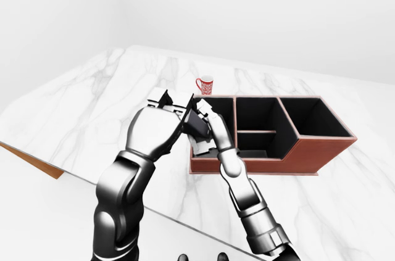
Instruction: Pick up the book and place it in the right compartment of the caddy.
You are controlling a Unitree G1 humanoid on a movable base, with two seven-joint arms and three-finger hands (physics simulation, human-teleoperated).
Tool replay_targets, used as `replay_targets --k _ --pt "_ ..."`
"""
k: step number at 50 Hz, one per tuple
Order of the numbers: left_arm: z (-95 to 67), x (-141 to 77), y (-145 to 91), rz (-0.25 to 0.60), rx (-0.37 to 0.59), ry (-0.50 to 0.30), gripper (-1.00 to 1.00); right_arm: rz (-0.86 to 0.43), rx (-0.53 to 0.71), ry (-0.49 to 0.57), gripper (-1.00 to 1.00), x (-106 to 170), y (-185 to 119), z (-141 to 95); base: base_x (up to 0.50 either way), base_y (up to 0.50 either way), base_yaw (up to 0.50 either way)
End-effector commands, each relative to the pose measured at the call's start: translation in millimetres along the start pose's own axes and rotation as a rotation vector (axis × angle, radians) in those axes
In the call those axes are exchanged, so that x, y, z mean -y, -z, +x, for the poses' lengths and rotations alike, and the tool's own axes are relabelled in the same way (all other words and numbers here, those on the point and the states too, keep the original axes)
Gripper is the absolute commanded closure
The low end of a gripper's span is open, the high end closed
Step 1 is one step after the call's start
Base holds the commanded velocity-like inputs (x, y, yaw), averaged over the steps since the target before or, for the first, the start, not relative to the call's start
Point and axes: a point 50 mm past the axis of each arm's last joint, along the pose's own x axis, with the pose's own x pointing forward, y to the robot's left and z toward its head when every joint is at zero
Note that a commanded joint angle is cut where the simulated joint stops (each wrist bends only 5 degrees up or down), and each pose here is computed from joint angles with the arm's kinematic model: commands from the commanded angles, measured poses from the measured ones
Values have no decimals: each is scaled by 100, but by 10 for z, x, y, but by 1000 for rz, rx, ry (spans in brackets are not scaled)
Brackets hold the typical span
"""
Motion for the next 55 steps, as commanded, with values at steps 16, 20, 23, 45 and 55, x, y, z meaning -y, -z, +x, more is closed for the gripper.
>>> replay_targets --k 16,20,23,45,55 --pt "-3 -110 -18 12 1 -74 -100 -28 13 -8 100 8 -24 -15 0 0 0" --pt "-17 -101 -13 13 -3 -70 -100 -28 11 -11 100 0 -19 -20 0 0 0" --pt "-12 -101 -10 12 -3 -71 -100 -29 1 -10 100 -5 5 -32 0 0 0" --pt "-108 -399 -32 10 38 -236 -100 -33 6 45 100 223 24 -26 0 0 0" --pt "-154 -446 10 9 38 -273 -100 -43 -7 88 100 376 78 -57 0 0 0"
